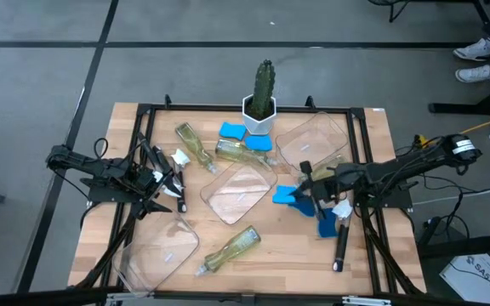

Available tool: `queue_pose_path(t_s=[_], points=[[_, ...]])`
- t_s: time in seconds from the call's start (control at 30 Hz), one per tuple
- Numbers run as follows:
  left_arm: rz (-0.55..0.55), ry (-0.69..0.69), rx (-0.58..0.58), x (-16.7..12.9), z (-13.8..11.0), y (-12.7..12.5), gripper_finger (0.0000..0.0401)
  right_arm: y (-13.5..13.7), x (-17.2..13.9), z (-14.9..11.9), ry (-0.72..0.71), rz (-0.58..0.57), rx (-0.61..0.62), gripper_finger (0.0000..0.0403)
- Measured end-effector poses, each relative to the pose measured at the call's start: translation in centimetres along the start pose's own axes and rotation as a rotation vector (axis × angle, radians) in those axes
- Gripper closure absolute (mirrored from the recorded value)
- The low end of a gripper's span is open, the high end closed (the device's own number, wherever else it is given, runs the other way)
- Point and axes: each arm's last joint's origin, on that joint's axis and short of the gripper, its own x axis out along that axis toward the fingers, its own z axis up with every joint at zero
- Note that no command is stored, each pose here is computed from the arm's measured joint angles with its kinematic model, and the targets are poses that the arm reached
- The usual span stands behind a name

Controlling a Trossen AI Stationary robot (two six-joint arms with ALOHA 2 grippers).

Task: Pick & Place Kitchen Sink Supplies
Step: Put the blue sponge into the top transparent bin

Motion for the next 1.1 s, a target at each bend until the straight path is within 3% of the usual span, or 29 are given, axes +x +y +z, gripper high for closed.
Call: queue_pose_path(t_s=[0.17, 0.33, 0.5, 0.8, 1.1], points=[[0.000, 0.000, 0.000, 0.0, 0.0, 0.0, 0.0120, -1.7, -0.2, 0.3, -0.006, -0.246, 0.006, 0.0374], [0.000, 0.001, 0.000, 0.0, 0.0, 0.0, 0.0120, -3.7, -1.9, 1.3, -0.081, -0.363, 0.047, 0.0387], [0.001, 0.001, 0.000, 0.0, 0.0, 0.0, 0.0120, -5.7, -3.9, 1.0, -0.053, -0.483, 0.124, 0.0377], [0.000, 0.002, 0.000, 0.0, 0.0, 0.0, 0.0120, -6.4, -5.9, -4.5, -0.041, -0.686, 0.348, 0.0386], [0.000, 0.002, 0.000, 0.0, 0.0, 0.0, 0.0120, -5.7, -7.9, -9.3, -0.062, -0.865, 0.596, 0.0371]])
